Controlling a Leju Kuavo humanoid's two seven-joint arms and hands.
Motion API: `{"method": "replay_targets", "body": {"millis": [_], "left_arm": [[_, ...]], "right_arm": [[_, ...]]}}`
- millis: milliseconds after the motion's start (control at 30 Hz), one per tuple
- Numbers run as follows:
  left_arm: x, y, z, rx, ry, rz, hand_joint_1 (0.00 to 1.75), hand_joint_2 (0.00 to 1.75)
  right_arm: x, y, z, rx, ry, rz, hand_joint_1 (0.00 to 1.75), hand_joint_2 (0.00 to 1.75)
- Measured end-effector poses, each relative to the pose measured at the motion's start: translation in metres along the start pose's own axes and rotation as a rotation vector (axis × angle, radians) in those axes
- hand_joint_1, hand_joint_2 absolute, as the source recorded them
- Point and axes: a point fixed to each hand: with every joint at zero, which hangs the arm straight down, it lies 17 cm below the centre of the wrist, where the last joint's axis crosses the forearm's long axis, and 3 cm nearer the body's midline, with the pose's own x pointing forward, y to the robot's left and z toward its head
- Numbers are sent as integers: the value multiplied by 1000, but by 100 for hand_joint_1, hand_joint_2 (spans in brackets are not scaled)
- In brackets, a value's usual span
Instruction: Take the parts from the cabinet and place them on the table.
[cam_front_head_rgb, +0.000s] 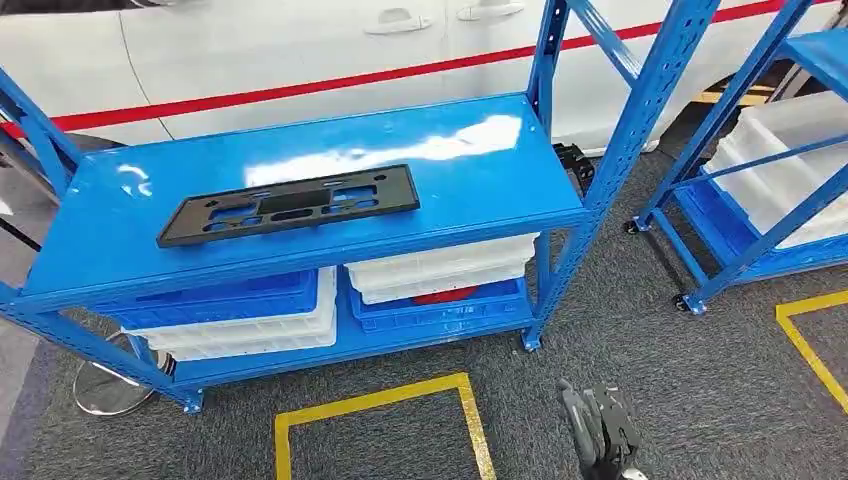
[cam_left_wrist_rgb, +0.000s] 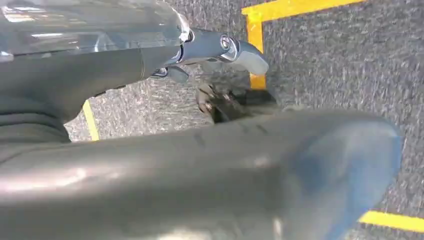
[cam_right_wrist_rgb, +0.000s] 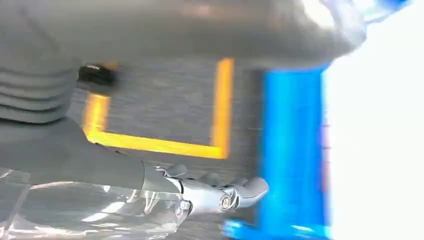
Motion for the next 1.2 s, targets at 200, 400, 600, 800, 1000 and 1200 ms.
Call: {"method": "replay_targets", "body": {"millis": [200, 400, 600, 800, 1000, 1200], "left_arm": [[6, 8, -2, 24, -14, 17, 0, 0], [10, 11, -2, 37, -26, 35, 0, 0], [16, 12, -3, 46, -41, 56, 0, 0], [22, 20, -5, 71, -57, 79, 0, 0], [28, 29, -5, 98, -77, 106, 0, 0], [31, 29, -6, 100, -84, 111, 0, 0]], "right_arm": [[96, 22, -12, 89, -262, -4, 0, 0], [187, 48, 0, 196, -517, -4, 0, 0], [273, 76, 31, 311, -773, 0, 0, 0], [344, 111, 82, 446, -1022, 4, 0, 0], [385, 144, 132, 579, -1211, 35, 0, 0], [392, 152, 142, 607, -1246, 47, 0, 0]]}}
